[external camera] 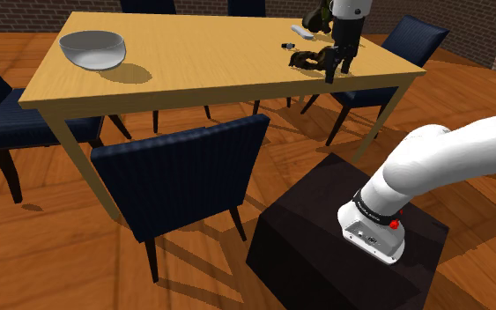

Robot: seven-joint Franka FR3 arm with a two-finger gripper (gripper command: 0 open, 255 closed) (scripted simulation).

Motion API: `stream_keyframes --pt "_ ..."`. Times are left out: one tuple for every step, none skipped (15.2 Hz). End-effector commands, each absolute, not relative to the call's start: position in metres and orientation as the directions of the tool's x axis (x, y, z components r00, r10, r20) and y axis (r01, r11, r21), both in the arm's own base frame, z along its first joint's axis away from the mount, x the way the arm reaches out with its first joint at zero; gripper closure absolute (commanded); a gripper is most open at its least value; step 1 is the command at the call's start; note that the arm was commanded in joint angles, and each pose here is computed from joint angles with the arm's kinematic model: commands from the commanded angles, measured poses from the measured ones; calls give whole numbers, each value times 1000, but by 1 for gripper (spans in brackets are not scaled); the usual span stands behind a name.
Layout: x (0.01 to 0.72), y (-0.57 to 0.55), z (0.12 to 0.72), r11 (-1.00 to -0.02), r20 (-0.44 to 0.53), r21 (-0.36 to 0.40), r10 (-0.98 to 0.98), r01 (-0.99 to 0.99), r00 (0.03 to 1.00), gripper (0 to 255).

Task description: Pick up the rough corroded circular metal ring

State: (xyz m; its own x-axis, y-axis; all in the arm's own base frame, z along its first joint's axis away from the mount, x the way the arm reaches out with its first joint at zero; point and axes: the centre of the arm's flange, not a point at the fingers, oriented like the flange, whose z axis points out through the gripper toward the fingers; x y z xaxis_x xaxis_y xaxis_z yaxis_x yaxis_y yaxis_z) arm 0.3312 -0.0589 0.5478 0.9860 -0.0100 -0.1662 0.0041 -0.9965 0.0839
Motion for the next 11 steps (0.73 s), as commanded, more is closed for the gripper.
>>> stream_keyframes --pt "349 -79 546 -997 -157 80 -7 6 988 0" --pt "357 -89 545 -997 -153 78 -5 7 988 0" --pt "364 -100 543 -997 -149 75 -4 8 989 0" --pt "371 -111 542 -997 -145 73 -2 9 989 0" --pt "379 -121 541 -997 -141 71 -1 9 990 0" --pt "386 -132 539 -998 -136 68 1 10 991 0" --pt "394 -143 538 -998 -132 66 2 11 991 0" --pt "401 -153 536 -998 -128 64 4 12 992 0" --pt "409 -164 535 -998 -124 61 5 13 992 0" --pt "416 -175 534 -998 -120 59 7 14 993 0" --pt "424 -185 532 -998 -115 57 8 15 993 0"
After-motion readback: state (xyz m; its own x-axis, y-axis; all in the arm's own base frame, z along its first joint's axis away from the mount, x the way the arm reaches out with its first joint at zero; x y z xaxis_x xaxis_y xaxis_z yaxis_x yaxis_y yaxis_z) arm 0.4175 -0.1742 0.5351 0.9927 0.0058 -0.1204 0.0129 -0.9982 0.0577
